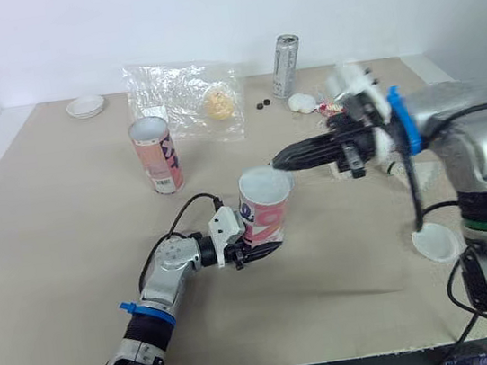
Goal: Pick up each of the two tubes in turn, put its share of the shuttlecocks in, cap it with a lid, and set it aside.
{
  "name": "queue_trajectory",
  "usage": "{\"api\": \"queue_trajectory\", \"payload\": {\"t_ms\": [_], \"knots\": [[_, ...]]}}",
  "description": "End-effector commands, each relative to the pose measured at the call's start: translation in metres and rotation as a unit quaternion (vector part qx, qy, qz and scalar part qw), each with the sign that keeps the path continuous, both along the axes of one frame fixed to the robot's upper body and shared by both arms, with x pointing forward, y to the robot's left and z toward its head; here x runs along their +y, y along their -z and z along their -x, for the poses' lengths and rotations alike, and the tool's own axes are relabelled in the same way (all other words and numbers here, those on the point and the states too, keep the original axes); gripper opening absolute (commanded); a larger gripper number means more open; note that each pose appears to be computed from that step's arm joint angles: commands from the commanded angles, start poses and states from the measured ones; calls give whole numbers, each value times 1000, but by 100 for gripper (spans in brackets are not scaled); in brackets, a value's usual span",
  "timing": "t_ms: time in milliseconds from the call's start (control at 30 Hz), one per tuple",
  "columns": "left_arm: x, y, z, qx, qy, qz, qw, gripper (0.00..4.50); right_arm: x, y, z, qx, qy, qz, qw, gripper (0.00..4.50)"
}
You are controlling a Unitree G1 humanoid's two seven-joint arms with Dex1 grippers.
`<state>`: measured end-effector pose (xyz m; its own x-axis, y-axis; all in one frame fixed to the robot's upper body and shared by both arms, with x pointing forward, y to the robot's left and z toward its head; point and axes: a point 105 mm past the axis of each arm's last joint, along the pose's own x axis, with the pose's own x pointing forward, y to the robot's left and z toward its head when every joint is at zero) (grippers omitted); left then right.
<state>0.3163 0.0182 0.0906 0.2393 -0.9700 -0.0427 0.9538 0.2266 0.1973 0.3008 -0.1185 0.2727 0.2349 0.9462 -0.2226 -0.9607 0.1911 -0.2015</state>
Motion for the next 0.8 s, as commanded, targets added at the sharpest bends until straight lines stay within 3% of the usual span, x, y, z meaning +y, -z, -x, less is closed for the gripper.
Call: {"api": "queue_trajectory", "payload": {"t_ms": [33, 167, 200, 267, 333, 433, 467, 500, 800], "knots": [[4, 7, 1, 8, -1, -14, 1000, 242, -25, -11, 4, -41, 59, -47, 996, 2], [4, 3, 1, 0, 12, -16, 1000, 242, -37, 20, 11, -40, 105, -70, 991, 2], [4, 2, 1, -1, 13, -17, 1000, 318, -38, 25, 12, -44, 109, -69, 991, 65], [4, 2, 2, -4, 16, -17, 1000, 396, -41, 32, 12, -41, 123, -74, 989, 136], [4, -1, 4, -9, 24, -15, 1000, 450, -50, 60, 15, -42, 139, -44, 988, 214], [5, -2, 8, -13, 34, -16, 999, 450, -50, 90, 22, -31, 138, -34, 989, 346], [6, -3, 9, -16, 38, -17, 999, 450, -49, 95, 23, -29, 136, -33, 990, 413], [7, -3, 9, -17, 39, -18, 999, 450, -47, 99, 25, -24, 131, -34, 990, 442], [28, -13, 12, -44, 49, -32, 997, 450, -29, 134, 25, -7, 104, -38, 994, 442]]}}
